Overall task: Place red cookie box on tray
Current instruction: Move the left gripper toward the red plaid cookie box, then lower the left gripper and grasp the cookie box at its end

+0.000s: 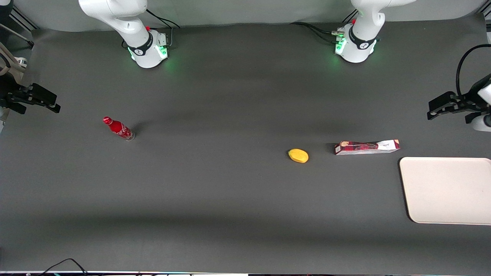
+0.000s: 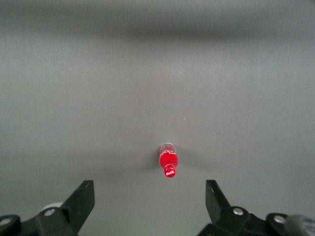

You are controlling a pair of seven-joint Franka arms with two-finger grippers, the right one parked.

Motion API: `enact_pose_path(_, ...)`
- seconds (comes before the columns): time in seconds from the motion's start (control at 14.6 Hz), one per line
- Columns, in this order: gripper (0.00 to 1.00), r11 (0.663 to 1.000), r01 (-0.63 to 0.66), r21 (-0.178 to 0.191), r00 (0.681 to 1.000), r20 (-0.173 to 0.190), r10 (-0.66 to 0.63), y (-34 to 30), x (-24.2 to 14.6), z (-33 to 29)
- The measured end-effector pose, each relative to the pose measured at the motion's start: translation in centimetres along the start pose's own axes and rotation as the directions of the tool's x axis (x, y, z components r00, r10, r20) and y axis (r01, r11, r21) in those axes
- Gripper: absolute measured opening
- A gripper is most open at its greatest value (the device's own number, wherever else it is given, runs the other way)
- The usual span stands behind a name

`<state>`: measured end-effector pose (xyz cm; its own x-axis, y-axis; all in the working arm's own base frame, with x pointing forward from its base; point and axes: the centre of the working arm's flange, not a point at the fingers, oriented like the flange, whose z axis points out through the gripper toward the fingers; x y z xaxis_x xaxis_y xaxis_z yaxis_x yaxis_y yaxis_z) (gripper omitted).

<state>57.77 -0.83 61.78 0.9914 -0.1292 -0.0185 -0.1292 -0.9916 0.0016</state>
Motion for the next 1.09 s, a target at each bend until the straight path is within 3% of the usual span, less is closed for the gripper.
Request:
enact_pose_path(0.21,1.0,0.996,-0.088,0.012,0.994,0.072,0.087,0.7,0.2,3.4)
enact_pose_path(0.41,1.0,0.94,-0.339,-0.026,0.933,0.121,0.34,0.4,1.3,7.1)
enact_pose_path(0.68,1.0,0.768,-0.633,-0.101,0.756,0.133,0.641,0.3,2.8,11.1)
enact_pose_path(0.96,1.0,0.541,-0.832,-0.124,0.534,0.084,0.841,0.1,4.0,16.7)
enact_pose_path(1.09,1.0,0.486,-0.865,-0.125,0.481,0.071,0.874,0.1,3.7,20.3)
